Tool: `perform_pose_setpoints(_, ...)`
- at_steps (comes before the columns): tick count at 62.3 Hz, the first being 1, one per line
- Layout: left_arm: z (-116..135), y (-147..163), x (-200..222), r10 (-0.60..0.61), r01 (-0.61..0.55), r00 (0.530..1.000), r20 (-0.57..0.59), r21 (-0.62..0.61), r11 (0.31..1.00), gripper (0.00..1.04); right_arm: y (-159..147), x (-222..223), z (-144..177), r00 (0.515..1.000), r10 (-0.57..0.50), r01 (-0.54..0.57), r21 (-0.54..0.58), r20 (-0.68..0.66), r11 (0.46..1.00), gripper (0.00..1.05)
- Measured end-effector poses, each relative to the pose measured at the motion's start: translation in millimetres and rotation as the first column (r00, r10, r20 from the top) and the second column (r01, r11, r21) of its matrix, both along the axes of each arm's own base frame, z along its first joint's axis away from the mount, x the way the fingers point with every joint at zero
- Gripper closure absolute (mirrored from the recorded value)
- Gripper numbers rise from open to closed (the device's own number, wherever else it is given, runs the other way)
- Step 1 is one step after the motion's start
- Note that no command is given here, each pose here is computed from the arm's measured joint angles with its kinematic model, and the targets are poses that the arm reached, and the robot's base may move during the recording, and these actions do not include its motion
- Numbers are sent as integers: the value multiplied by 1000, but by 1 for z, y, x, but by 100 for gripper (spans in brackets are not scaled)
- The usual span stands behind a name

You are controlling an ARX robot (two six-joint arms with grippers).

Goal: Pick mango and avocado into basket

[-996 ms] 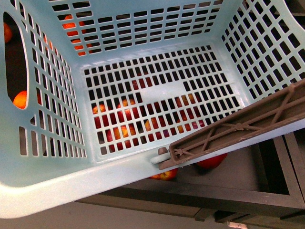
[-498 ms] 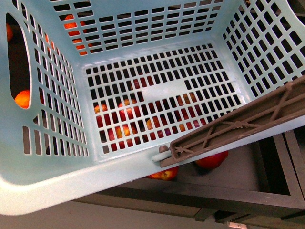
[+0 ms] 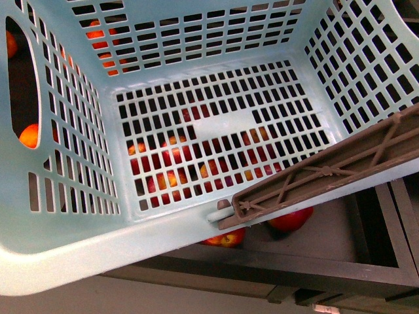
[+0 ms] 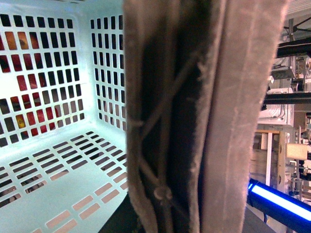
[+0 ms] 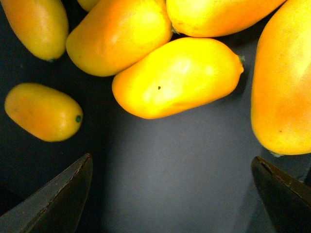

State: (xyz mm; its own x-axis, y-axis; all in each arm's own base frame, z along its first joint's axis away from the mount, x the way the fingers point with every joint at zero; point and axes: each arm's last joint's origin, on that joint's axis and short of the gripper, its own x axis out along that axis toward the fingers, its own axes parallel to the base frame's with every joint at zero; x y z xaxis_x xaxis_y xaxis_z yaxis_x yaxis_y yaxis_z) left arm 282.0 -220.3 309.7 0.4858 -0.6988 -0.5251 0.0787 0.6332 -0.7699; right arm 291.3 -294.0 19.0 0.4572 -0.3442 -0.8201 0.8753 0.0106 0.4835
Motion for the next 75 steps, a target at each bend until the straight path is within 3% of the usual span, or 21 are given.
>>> perform_pose_setpoints(15, 0, 0, 0, 0, 0, 1000, 0, 0, 1000, 89, 1, 13, -4, 978, -206, 207, 59, -21, 977, 9)
perform_pose_setpoints(29, 0, 0, 0, 0, 0, 1000, 0, 0, 1000, 89, -3, 28, -6, 922, -378, 383, 64, -79, 922, 9)
perform_pose_setpoints(53, 0, 0, 0, 0, 0, 1000, 0, 0, 1000, 89, -6, 35, -18, 909, -405, 412, 62, -101, 909, 9)
perform_pose_setpoints(75, 0, 0, 0, 0, 0, 1000, 0, 0, 1000, 89, -4, 15, -31, 899, -418, 429, 70, -129, 901, 9)
